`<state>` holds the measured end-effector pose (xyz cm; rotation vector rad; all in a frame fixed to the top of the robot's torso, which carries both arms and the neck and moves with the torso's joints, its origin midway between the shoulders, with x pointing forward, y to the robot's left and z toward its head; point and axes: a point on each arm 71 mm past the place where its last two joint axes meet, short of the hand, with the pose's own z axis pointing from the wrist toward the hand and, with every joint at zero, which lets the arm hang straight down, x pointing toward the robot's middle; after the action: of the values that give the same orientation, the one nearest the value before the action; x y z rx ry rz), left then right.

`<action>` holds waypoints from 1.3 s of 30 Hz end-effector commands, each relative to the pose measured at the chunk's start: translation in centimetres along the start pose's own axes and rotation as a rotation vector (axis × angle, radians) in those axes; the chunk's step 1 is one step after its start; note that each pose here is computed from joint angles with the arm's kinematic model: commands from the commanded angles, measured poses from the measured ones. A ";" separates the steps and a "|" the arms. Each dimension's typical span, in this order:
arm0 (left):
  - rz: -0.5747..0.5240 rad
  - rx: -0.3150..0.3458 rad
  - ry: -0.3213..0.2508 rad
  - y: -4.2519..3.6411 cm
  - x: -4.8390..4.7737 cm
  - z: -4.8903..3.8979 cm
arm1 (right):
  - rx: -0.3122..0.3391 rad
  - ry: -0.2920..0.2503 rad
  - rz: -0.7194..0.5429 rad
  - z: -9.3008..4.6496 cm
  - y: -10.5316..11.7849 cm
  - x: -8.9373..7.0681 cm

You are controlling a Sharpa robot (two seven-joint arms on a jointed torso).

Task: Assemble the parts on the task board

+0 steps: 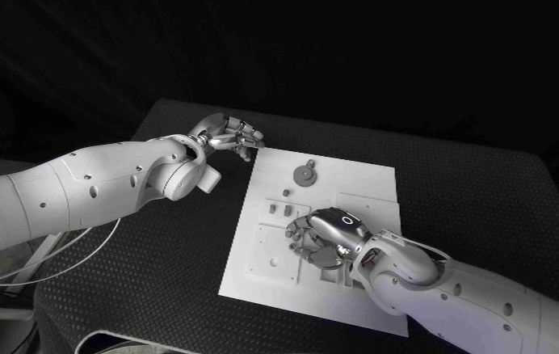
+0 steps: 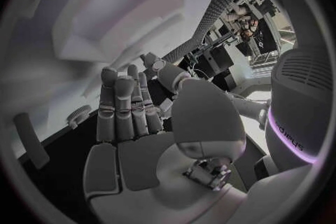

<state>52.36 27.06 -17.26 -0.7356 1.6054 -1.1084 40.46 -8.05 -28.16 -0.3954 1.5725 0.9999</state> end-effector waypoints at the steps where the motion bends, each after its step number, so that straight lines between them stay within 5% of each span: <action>1: -0.008 0.007 0.011 -0.17 0.13 0.05 | 0.004 -0.021 0.026 -0.4 -0.1 0.3; 14: -0.008 0.007 0.012 -0.17 0.12 0.06 | 0.010 0.003 0.036 -0.5 0.0 0.4; 29: -0.010 0.006 0.018 -0.19 0.23 0.07 | 0.048 -0.091 -0.001 -0.1 0.3 -0.2; 39: -0.010 0.005 0.019 -0.20 0.27 0.09 | 0.051 -0.096 -0.005 0.1 0.4 -0.2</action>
<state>52.38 26.99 -17.27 -0.7358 1.6091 -1.1096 40.30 -7.74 -27.81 -0.3137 1.5209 0.9727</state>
